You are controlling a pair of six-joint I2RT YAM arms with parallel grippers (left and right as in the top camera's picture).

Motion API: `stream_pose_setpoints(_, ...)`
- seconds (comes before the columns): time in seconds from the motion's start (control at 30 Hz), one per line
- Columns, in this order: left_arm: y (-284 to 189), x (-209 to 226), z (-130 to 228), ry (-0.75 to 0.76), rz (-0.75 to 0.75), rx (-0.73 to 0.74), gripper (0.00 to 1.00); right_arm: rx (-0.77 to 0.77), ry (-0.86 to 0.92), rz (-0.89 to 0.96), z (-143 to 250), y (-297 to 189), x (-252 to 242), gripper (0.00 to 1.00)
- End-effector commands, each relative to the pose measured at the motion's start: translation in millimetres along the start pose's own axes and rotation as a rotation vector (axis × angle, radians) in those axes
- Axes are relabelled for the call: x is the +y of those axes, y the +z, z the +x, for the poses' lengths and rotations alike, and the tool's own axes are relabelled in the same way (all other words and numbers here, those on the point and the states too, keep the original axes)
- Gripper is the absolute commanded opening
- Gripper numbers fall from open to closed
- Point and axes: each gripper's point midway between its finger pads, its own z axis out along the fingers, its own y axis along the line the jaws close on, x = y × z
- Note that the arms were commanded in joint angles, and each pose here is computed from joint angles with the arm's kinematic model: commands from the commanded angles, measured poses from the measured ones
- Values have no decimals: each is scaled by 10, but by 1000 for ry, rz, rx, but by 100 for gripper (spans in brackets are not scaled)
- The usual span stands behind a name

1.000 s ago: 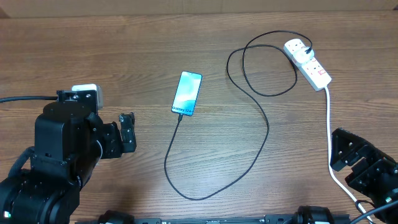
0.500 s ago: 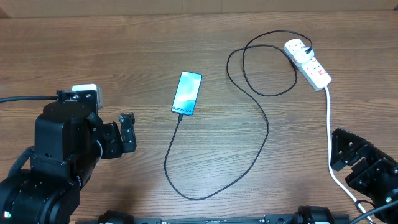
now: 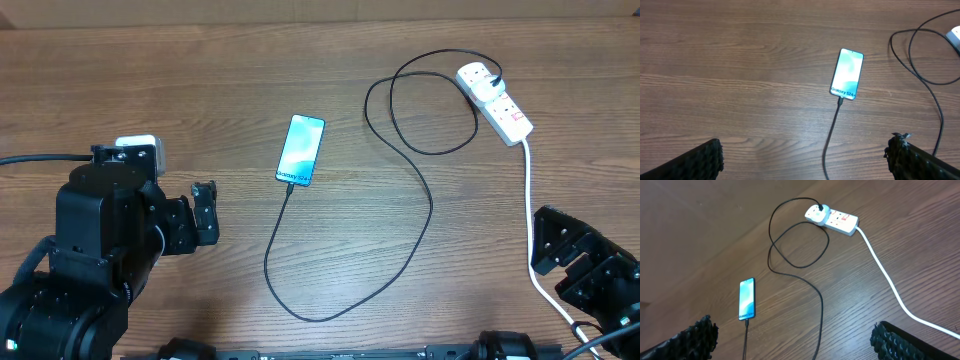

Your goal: Plug charger to phone and switch on socket

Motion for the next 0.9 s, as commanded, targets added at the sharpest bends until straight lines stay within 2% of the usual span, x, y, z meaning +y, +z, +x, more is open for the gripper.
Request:
stream_pose_setpoints(0.0, -17, 7, -21, -14, -6, -12, 100, -7, -3, 7, -9, 5, -14, 100)
stream_pose_setpoints(0.87, -17, 7, -21, -14, -6, -12, 100, 3, -2, 13, 14, 5, -28, 100)
